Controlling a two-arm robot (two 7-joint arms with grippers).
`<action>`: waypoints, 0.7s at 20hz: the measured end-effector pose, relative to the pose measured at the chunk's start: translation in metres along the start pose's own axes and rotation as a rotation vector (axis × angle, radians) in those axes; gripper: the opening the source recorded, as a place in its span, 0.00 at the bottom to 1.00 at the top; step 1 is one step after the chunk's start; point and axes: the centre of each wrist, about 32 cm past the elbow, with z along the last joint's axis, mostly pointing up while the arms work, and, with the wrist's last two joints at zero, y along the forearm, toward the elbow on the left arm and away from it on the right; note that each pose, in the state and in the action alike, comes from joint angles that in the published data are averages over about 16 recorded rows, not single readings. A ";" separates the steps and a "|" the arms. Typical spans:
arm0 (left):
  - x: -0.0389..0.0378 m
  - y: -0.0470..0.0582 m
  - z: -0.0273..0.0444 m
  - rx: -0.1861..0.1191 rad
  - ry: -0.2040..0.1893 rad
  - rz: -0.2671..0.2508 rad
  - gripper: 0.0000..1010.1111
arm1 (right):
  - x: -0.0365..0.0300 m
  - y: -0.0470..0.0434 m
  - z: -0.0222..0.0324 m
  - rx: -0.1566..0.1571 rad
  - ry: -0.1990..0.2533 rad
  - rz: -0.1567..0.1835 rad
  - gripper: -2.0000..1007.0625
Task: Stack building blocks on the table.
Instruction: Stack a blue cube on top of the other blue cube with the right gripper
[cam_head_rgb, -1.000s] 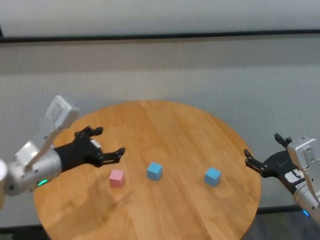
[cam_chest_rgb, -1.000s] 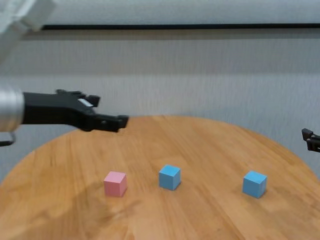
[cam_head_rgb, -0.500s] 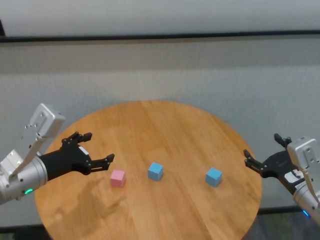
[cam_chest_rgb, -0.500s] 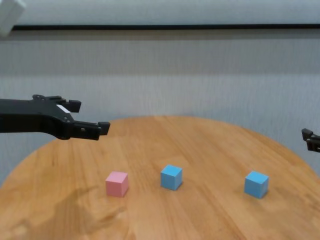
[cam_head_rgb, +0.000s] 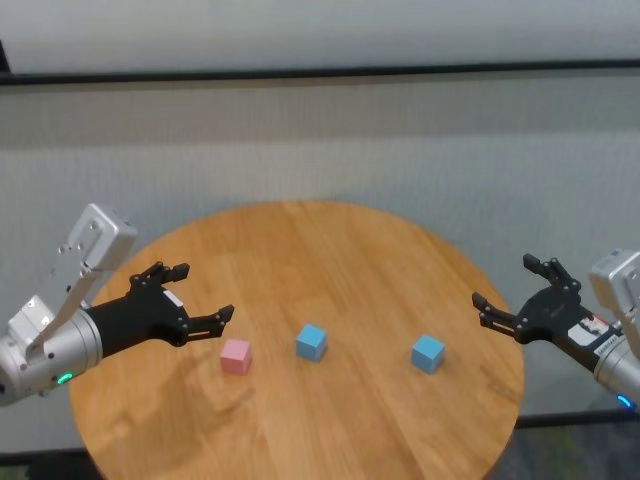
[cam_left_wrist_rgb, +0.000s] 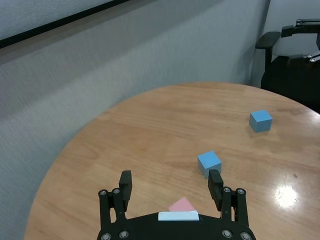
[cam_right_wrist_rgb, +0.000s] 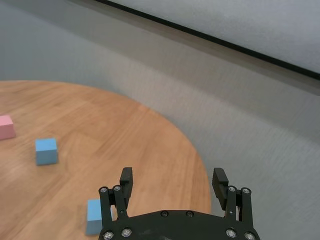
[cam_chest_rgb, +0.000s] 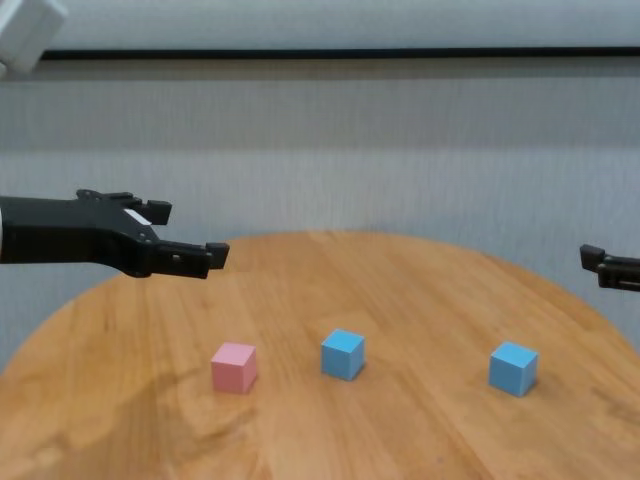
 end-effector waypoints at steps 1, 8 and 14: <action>0.0000 0.000 0.0001 0.000 0.000 0.000 0.99 | 0.0040 0.0011 -0.0005 0.003 0.011 0.018 0.99; 0.0000 -0.003 0.0006 0.001 0.002 -0.001 0.99 | 0.0240 0.0081 -0.0057 0.016 0.107 0.116 0.99; 0.0001 -0.004 0.0009 0.001 0.003 -0.002 0.99 | 0.0231 0.0105 -0.0082 0.010 0.175 0.173 0.99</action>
